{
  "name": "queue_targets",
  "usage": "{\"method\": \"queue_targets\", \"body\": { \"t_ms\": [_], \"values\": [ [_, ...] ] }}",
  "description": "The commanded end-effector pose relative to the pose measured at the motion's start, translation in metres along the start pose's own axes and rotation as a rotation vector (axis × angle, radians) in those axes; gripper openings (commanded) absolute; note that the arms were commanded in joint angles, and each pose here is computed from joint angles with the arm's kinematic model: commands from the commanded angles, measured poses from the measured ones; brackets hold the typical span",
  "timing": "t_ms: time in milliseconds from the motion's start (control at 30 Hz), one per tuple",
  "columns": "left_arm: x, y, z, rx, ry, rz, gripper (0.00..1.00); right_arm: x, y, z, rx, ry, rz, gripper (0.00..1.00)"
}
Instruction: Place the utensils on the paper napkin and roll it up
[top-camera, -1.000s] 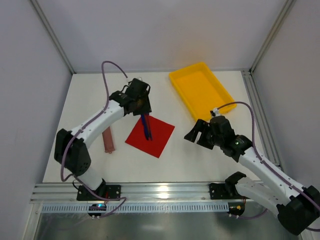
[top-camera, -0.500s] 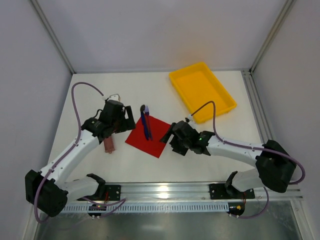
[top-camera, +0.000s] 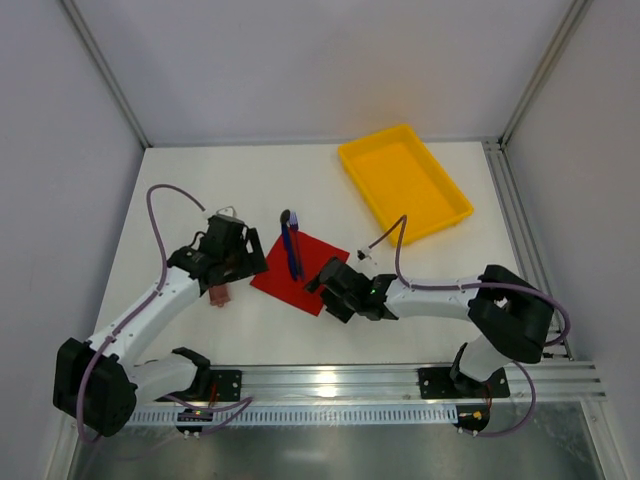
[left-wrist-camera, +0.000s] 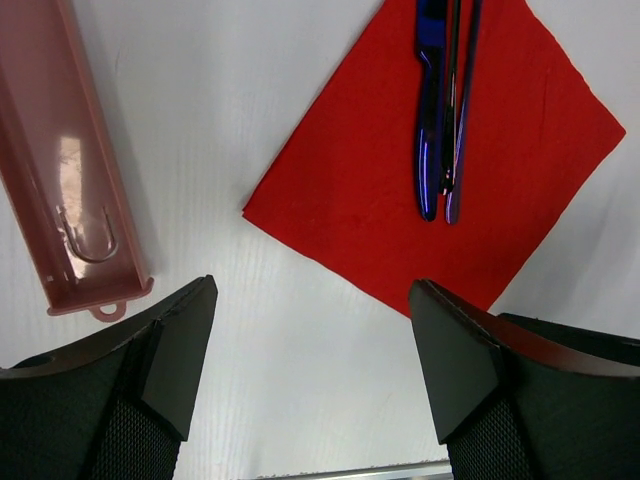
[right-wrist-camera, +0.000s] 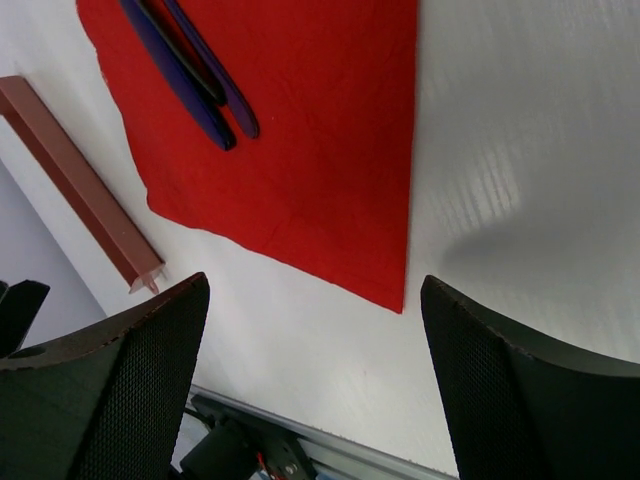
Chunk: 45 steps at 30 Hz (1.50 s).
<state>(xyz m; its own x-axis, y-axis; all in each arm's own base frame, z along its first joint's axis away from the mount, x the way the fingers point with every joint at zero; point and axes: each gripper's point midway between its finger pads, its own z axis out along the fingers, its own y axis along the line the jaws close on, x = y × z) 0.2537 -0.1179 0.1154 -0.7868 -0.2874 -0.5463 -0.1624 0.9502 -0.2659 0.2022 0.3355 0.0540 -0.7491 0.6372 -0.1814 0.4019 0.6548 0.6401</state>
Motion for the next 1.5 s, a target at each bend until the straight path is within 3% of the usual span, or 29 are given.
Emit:
{"method": "queue_targets", "body": {
  "t_ms": [0,367,900,1000,1233,1467],
  "values": [
    [-0.006,-0.015,0.002,0.078,-0.032,-0.043,0.81,-0.005,0.012,0.007,0.005,-0.083,0.065,0.86],
    [0.005,-0.009,0.013,0.061,-0.004,-0.047,0.8,0.002,0.014,0.025,-0.008,-0.125,0.076,0.86],
    [0.022,-0.007,0.015,0.08,0.048,-0.034,0.73,-0.023,0.07,0.011,-0.186,-0.244,-0.005,0.86],
    [0.027,-0.012,0.016,0.119,0.062,-0.03,0.66,-0.023,0.069,0.015,-0.194,-0.235,-0.009,0.86],
    [0.046,-0.032,0.018,0.273,0.118,-0.022,0.33,-0.024,0.073,0.016,-0.251,-0.227,-0.069,0.86],
    [0.056,-0.061,0.016,0.465,0.147,-0.015,0.26,-0.024,0.06,0.021,-0.251,-0.21,-0.064,0.85]
  ]
}}
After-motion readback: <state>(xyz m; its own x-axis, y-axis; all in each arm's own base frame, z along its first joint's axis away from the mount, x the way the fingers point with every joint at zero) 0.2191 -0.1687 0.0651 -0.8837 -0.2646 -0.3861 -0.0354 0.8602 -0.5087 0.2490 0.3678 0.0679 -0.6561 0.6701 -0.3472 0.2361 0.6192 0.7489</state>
